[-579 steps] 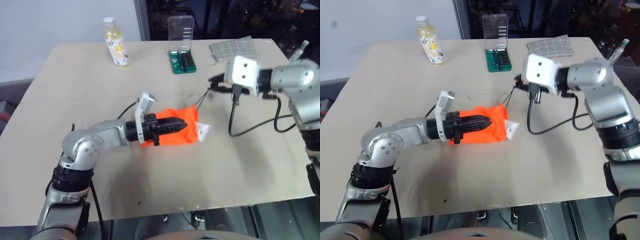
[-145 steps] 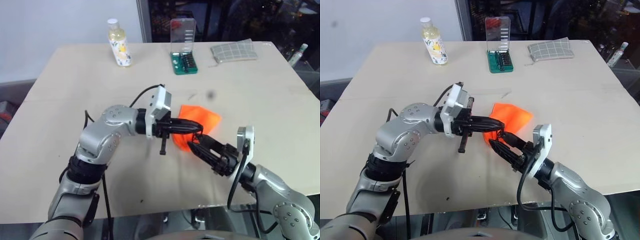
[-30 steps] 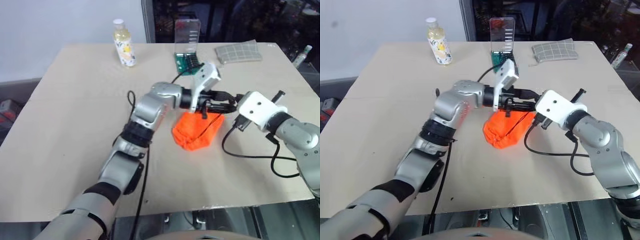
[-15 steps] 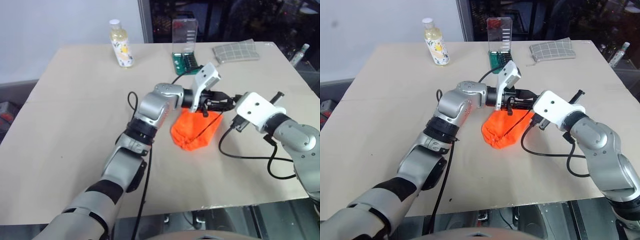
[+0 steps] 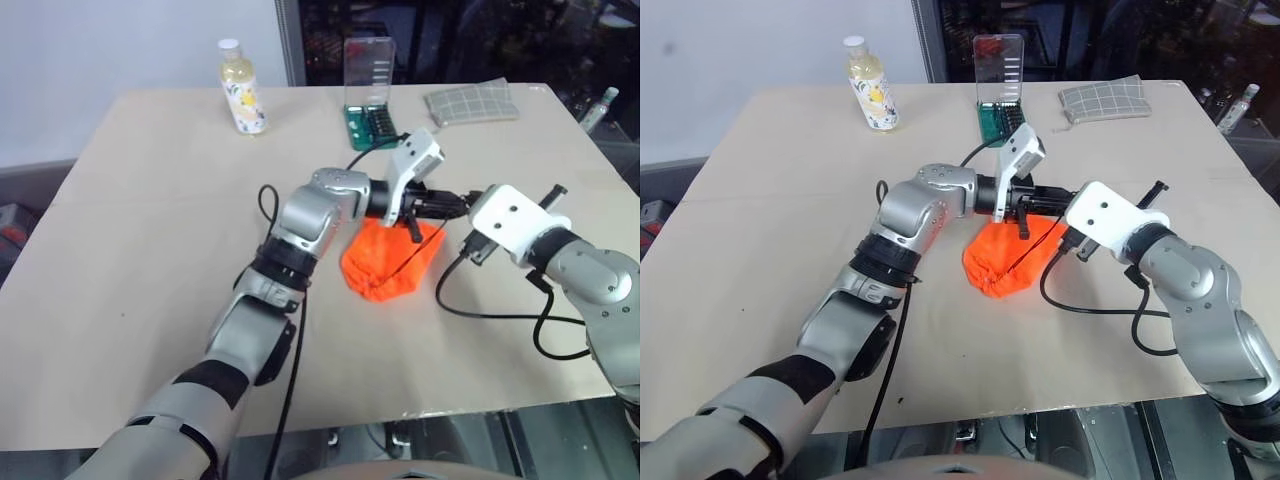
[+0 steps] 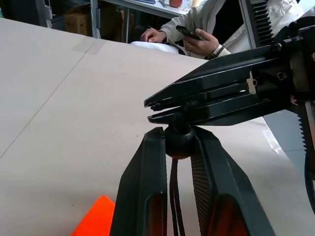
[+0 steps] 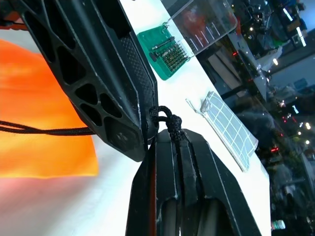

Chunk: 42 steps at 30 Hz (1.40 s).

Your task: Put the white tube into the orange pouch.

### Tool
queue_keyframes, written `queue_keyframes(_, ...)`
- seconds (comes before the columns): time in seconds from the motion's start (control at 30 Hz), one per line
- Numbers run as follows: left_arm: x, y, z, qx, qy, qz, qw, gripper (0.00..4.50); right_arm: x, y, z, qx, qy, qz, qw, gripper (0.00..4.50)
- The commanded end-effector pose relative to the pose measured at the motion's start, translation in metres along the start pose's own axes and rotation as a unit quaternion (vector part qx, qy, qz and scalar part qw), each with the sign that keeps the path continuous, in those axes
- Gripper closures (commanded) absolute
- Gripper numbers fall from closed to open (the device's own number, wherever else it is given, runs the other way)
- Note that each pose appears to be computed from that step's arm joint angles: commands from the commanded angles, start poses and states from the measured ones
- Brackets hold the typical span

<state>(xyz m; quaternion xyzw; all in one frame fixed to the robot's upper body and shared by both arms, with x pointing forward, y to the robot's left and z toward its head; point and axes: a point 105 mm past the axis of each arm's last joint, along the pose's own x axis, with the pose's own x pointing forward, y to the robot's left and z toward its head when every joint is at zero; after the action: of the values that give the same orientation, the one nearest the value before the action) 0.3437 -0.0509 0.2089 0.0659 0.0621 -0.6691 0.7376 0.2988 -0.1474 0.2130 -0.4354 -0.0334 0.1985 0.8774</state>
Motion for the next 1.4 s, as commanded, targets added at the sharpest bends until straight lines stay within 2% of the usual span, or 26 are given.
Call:
queue_keyframes(0.03, -0.002, -0.002, 0.003, 0.005, -0.008, -0.001, 1.000, 4.34, -0.006, -0.016, 0.010, -0.006, -0.016, -0.040, 0.999, 4.50)
queue_keyframes(0.3, -0.026, -0.014, -0.047, -0.029, 0.045, 0.011, 0.999, 4.34, -0.016, -0.045, -0.017, 0.025, 0.043, -0.117, 0.992, 4.50)
queue_keyframes(0.4, -0.054, -0.025, -0.066, -0.037, 0.074, 0.014, 0.996, 4.34, -0.041, -0.069, -0.054, 0.039, 0.129, -0.182, 0.974, 4.50)
queue_keyframes(0.47, -0.067, -0.030, -0.069, -0.033, 0.082, 0.012, 0.996, 4.34, -0.054, -0.071, -0.068, 0.042, 0.158, -0.194, 0.967, 4.50)
queue_keyframes(0.63, -0.079, -0.030, -0.076, -0.012, 0.091, 0.013, 0.996, 4.34, -0.058, -0.047, -0.085, 0.078, 0.177, -0.162, 0.968, 4.50)
queue_keyframes(0.8, -0.073, -0.023, -0.074, -0.014, 0.039, 0.021, 0.999, 4.34, -0.044, 0.000, -0.090, 0.192, 0.137, -0.095, 0.967, 4.50)
queue_keyframes(0.87, -0.076, -0.020, -0.071, -0.028, 0.018, 0.024, 0.999, 4.34, -0.044, 0.017, -0.094, 0.227, 0.131, -0.067, 0.963, 3.91)
queue_keyframes(0.9, -0.078, -0.018, -0.073, -0.022, 0.019, 0.029, 0.999, 3.33, -0.044, 0.024, -0.096, 0.230, 0.129, -0.051, 0.963, 3.64)
queue_keyframes(0.97, -0.084, -0.010, -0.068, -0.014, -0.005, 0.064, 0.998, 2.77, -0.049, 0.035, -0.098, 0.244, 0.120, -0.032, 0.962, 2.85)
queue_keyframes(1.1, -0.111, -0.005, -0.061, 0.000, -0.037, 0.097, 0.995, 0.76, -0.065, 0.047, -0.100, 0.268, 0.113, -0.005, 0.957, 0.82)
queue_keyframes(1.13, -0.113, -0.004, -0.062, -0.001, -0.038, 0.101, 0.994, 0.70, -0.067, 0.048, -0.101, 0.270, 0.114, -0.002, 0.956, 0.29)
queue_keyframes(1.17, -0.124, -0.001, -0.065, -0.013, -0.037, 0.120, 0.992, 0.70, -0.072, 0.049, -0.097, 0.281, 0.100, 0.007, 0.954, 0.14)
queue_keyframes(1.4, -0.187, -0.005, -0.082, -0.033, -0.039, 0.204, 0.978, 0.70, -0.102, 0.053, -0.072, 0.321, 0.027, 0.065, 0.944, 0.14)
